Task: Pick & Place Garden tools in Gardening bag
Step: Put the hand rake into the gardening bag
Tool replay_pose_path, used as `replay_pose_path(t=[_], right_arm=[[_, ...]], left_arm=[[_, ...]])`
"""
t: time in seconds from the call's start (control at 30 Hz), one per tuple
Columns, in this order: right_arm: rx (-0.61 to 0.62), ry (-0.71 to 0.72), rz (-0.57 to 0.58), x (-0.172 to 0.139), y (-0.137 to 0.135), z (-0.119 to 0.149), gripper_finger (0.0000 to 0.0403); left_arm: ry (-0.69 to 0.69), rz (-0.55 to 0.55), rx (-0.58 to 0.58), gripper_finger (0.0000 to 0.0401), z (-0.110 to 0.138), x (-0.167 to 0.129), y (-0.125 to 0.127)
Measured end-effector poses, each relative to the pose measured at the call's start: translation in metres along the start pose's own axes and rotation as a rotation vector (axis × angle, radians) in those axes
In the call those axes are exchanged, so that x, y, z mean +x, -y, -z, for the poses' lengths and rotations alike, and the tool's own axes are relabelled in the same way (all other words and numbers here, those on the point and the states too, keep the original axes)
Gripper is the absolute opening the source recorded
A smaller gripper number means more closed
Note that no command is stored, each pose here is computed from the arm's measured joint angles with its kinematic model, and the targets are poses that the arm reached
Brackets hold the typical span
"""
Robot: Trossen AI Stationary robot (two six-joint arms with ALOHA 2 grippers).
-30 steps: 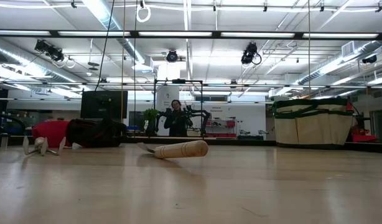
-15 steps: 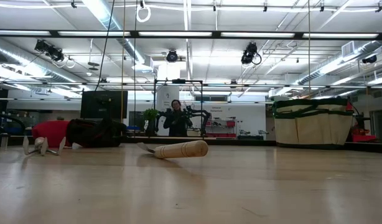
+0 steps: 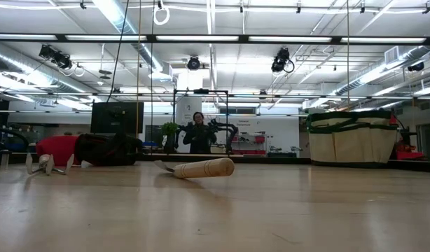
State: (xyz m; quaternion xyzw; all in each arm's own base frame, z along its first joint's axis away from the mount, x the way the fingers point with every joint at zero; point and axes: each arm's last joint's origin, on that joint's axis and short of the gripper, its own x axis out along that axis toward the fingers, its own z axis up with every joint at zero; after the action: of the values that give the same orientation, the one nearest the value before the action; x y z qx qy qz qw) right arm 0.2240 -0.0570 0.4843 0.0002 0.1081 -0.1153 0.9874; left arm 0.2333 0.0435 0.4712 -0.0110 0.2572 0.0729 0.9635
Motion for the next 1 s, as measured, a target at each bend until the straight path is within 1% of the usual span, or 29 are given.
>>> replay_pose_path(t=[0.17, 0.27, 0.37, 0.57, 0.77, 0.87, 1.0], right_arm=[[0.012, -0.039, -0.037, 0.003, -0.009, 0.004, 0.0240], [0.009, -0.050, -0.057, 0.002, -0.014, 0.005, 0.0240], [0.025, -0.094, -0.077, 0.002, -0.018, 0.009, 0.0240], [0.026, -0.183, -0.120, 0.000, -0.029, 0.017, 0.0240], [0.029, -0.184, -0.151, -0.001, -0.037, 0.017, 0.0240], [0.033, -0.184, -0.155, -0.002, -0.038, 0.017, 0.0240], [0.052, -0.185, -0.154, -0.002, -0.038, 0.017, 0.0240]], left_arm=[[-0.069, 0.018, 0.007, 0.0177, 0.007, 0.000, 0.006], [-0.090, 0.025, -0.023, 0.0177, 0.009, 0.000, 0.008], [-0.092, 0.044, -0.045, 0.0177, 0.009, 0.000, 0.014], [-0.111, 0.110, -0.005, 0.0177, 0.010, 0.001, 0.032], [-0.212, 0.161, 0.045, 0.0177, 0.020, 0.000, 0.047], [-0.272, 0.168, 0.051, 0.0177, 0.025, 0.001, 0.050], [-0.312, 0.178, 0.066, 0.0177, 0.030, -0.002, 0.053]])
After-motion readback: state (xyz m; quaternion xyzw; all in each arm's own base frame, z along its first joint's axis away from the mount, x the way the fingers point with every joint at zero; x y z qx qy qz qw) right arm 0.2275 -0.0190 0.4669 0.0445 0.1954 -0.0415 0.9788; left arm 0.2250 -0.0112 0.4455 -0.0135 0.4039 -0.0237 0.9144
